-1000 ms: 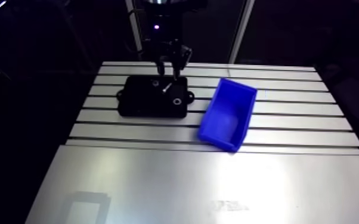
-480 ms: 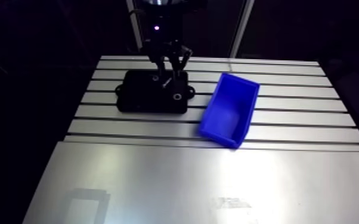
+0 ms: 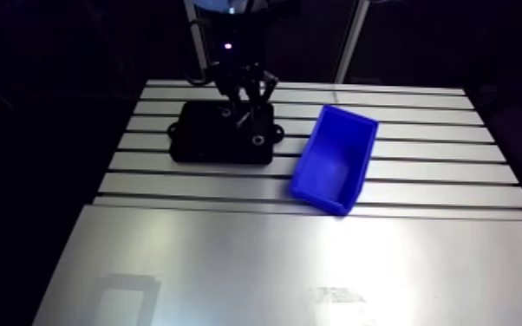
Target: Pick up the M10 bolt from the tray and put it into the blue bin.
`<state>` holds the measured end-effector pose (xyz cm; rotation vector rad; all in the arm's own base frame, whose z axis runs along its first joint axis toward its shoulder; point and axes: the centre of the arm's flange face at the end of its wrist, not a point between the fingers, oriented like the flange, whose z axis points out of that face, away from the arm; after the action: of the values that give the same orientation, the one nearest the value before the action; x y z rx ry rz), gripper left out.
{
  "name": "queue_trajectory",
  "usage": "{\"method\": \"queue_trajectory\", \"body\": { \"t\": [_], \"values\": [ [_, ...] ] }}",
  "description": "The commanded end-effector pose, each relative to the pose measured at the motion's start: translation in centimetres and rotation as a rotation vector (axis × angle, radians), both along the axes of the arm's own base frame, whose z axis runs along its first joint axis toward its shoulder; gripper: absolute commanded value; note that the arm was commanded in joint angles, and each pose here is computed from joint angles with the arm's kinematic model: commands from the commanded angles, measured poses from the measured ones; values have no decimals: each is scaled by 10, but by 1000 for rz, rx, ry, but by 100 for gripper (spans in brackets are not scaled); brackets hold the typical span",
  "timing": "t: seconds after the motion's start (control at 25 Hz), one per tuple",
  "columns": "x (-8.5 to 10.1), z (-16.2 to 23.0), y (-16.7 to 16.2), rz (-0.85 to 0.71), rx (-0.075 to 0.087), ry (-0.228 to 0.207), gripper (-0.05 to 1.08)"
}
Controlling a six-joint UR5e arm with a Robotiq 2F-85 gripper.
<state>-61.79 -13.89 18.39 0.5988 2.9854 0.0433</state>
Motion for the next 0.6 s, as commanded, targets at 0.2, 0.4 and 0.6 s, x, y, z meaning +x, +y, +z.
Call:
{"method": "queue_trajectory", "body": {
  "t": [0.2,0.4,0.6],
  "values": [
    [1,-9,0,1,0,4,54],
    [0,-9,-1,3,-1,12,54],
    [-1,-12,-1,1,-1,7,56]
  ]
}}
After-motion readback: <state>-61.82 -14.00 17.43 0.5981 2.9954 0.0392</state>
